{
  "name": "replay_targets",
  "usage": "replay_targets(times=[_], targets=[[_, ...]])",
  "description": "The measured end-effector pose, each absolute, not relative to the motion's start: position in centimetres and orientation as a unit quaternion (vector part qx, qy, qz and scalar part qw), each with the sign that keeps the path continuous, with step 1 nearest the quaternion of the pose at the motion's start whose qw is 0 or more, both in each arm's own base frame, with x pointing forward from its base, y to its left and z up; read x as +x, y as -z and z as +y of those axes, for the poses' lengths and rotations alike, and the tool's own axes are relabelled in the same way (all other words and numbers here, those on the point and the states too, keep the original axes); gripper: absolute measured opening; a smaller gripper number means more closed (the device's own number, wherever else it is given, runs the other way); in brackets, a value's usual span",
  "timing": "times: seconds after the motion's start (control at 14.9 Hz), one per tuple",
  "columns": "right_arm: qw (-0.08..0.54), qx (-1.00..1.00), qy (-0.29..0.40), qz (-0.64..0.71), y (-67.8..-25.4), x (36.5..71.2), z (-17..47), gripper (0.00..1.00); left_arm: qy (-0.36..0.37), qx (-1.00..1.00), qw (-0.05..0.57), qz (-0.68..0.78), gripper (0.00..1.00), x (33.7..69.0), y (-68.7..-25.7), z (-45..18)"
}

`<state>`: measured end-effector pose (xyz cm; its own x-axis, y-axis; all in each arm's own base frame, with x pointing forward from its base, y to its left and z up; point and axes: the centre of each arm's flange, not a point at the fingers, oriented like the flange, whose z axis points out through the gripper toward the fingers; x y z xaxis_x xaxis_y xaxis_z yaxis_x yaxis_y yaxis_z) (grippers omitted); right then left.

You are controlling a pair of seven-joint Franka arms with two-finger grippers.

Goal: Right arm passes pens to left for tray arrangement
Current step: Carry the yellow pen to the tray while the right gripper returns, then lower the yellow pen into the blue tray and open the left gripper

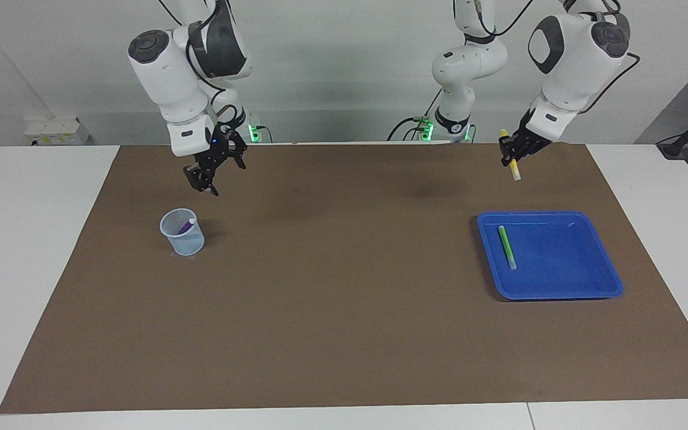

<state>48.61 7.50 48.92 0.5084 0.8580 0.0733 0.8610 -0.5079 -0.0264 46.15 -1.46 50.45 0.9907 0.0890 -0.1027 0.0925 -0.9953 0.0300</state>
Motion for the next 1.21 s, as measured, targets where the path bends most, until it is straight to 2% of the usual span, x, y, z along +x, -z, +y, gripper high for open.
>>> replay_targets(times=[0.13,0.27,0.34,0.6,0.74,0.81,1.21], targets=[[0.009,-0.844,0.009,-0.536,-48.2,48.7,6.0,1.00,0.049,0.999,0.001,0.021,0.19,47.5,-48.6,-0.4],[0.009,-0.843,0.003,-0.538,-47.6,48.8,3.7,0.82,0.051,0.999,-0.010,0.001,0.19,48.9,-46.2,0.8],[0.010,-0.848,0.001,-0.530,-47.1,49.0,2.7,0.80,0.052,0.999,-0.013,-0.006,0.19,49.6,-44.9,1.6],[0.022,-0.877,-0.011,-0.480,-43.4,50.5,1.9,0.80,0.049,0.998,-0.017,-0.020,0.19,51.7,-40.7,4.0],[0.029,-0.890,-0.022,-0.455,-41.7,51.0,1.9,0.70,0.044,0.999,-0.019,-0.023,0.19,52.3,-39.4,4.5],[0.028,-0.891,-0.024,-0.452,-41.0,51.2,1.8,0.70,0.040,0.999,-0.019,-0.025,0.19,52.7,-38.8,4.5],[-0.016,-0.877,-0.028,-0.479,-40.0,52.2,1.6,0.68,0.033,0.999,-0.016,-0.039,0.19,54.4,-33.9,4.9]])
